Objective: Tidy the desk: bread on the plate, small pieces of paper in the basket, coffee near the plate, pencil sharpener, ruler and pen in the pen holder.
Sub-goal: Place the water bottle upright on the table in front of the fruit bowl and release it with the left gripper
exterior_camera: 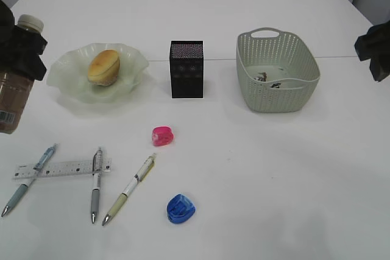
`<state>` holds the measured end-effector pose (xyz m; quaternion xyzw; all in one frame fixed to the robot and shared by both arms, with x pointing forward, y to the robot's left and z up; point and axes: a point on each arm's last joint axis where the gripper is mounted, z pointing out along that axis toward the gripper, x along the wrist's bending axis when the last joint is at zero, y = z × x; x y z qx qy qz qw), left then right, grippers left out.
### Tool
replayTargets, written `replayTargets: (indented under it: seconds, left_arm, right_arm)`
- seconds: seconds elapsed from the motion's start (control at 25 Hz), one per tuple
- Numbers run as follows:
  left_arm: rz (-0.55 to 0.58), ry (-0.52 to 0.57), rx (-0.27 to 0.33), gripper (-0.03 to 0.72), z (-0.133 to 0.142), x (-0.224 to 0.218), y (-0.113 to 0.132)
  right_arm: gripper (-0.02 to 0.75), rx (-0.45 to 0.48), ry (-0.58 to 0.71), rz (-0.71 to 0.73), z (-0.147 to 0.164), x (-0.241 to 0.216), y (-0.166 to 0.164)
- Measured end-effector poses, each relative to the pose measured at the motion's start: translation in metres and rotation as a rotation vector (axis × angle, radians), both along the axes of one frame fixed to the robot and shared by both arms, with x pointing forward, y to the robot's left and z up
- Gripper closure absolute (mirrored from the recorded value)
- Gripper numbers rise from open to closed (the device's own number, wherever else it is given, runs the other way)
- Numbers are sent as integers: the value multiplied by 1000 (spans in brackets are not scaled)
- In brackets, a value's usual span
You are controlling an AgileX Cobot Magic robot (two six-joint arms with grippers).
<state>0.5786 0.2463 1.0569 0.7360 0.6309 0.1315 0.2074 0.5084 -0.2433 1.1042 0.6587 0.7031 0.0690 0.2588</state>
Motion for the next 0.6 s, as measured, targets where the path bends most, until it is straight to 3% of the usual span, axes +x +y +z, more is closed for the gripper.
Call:
replayTargets:
  seconds: [0.2,0.6]
  left_arm:
    - [23,-19,4,401,1,3,7]
    - [59,-182,-7,401,6,15,14]
  right_arm:
    - [176,-6,5,-3,0,0,-1]
    - [176,-10,6,-4,0,-1,-1]
